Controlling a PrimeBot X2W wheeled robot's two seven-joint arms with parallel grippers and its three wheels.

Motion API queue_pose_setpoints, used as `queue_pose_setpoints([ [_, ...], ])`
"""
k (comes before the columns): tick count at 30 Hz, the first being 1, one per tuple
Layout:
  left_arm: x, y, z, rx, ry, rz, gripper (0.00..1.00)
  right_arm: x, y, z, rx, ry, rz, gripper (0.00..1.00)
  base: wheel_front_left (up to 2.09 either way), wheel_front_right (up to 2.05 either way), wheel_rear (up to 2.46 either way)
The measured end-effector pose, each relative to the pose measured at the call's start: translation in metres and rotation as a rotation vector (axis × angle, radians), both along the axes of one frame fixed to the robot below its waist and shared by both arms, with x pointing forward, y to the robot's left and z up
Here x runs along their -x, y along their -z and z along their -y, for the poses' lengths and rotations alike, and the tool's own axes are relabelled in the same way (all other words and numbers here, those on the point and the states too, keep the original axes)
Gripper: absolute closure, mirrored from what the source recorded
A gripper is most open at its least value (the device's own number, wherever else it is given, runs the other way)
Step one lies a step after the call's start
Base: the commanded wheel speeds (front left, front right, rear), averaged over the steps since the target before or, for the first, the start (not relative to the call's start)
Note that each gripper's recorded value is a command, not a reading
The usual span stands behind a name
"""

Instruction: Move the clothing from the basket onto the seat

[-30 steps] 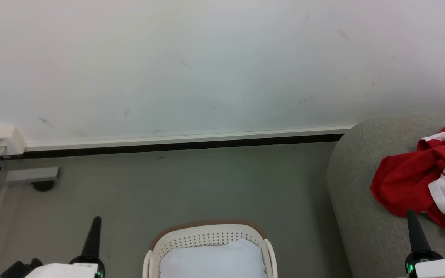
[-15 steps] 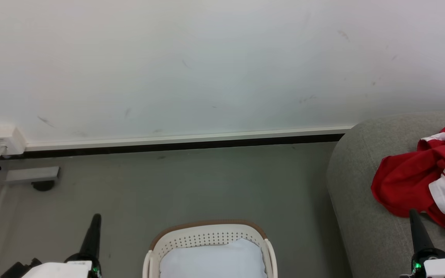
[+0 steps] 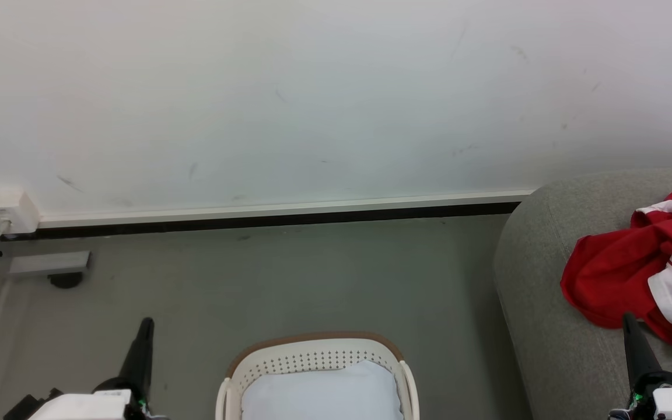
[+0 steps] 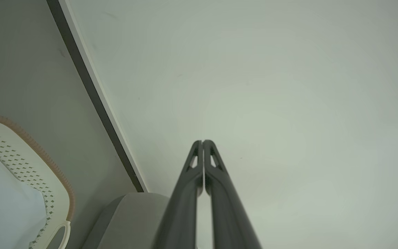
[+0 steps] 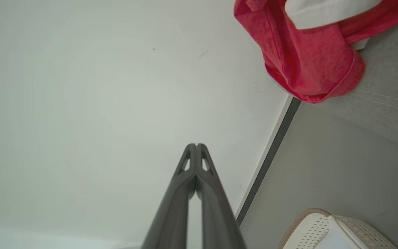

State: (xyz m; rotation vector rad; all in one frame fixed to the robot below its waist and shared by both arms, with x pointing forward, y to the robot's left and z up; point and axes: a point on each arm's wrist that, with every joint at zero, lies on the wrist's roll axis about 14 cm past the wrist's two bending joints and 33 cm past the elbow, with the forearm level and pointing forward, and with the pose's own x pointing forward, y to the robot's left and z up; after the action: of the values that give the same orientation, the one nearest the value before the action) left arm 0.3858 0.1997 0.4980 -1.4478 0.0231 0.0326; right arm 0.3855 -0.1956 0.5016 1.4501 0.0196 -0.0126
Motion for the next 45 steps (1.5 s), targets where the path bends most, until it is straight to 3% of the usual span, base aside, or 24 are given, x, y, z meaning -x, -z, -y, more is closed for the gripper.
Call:
queue_pose_setpoints([
  [18, -0.0017, -0.0054, 0.0005, 0.12, 0.007, 0.023, 1.0, -0.0019, -0.0031, 0.0039, -0.121, 0.005, 0.013, 1.0, 0.0, 0.0, 0.0],
  [45, -0.0018, -0.0057, 0.0004, 0.121, 0.007, 0.023, 1.0, -0.0019, -0.0031, 0.0043, -0.125, 0.005, 0.013, 1.0, 0.0, 0.0, 0.0],
])
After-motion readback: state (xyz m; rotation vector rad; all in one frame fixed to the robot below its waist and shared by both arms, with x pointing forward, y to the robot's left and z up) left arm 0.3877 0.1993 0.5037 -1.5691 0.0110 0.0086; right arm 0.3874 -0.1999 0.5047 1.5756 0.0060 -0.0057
